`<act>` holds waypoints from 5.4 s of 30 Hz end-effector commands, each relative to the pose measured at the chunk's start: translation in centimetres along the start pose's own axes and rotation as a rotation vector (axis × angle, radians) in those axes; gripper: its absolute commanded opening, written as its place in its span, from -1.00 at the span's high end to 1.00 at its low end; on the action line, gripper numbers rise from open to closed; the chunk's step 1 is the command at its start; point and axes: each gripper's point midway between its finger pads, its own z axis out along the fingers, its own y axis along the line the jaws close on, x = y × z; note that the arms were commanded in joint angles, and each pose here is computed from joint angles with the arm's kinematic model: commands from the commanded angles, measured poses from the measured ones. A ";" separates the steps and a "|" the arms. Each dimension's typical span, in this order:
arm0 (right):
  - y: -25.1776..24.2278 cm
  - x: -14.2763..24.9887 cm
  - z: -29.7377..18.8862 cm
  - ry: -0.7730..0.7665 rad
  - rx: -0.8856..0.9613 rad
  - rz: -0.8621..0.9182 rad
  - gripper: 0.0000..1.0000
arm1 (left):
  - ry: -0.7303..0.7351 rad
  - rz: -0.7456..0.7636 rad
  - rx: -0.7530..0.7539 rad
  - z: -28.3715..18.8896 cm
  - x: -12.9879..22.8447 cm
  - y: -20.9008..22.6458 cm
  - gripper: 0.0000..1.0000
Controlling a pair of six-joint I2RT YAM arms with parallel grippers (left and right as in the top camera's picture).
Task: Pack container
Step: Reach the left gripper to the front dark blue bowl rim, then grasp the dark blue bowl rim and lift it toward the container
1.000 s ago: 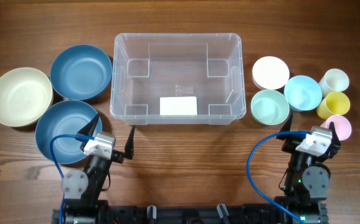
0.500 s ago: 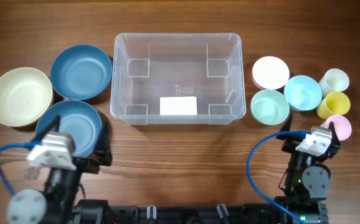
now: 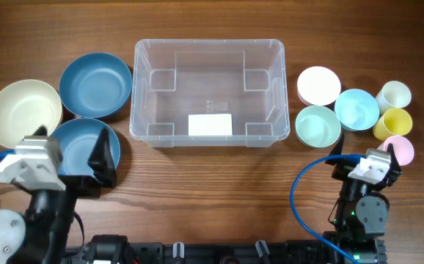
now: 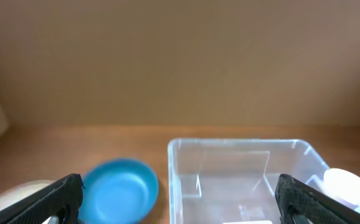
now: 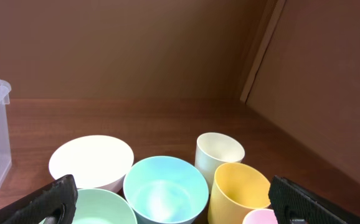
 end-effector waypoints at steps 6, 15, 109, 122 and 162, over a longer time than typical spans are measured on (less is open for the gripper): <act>0.2 -0.3 -0.1 -0.011 -0.009 -0.005 -0.99 | 0.160 -0.548 -0.712 -1.7 7.5 10.1 -1.00; 0.2 -0.3 -0.1 -0.011 -0.009 -0.005 -1.00 | 0.449 -0.648 -0.825 3.4 13.0 9.9 -1.00; 0.2 -0.3 -0.1 -0.011 -0.009 -0.005 -0.99 | 1.058 -0.911 -0.721 4.4 34.2 17.5 0.48; 0.2 -0.3 -0.1 -0.011 -0.009 -0.005 -0.99 | 1.097 -0.913 -0.744 3.5 34.5 17.2 0.78; 0.2 -0.3 -0.1 -0.011 -0.009 -0.005 -0.99 | 0.398 -0.695 -0.615 0.9 15.8 13.5 0.92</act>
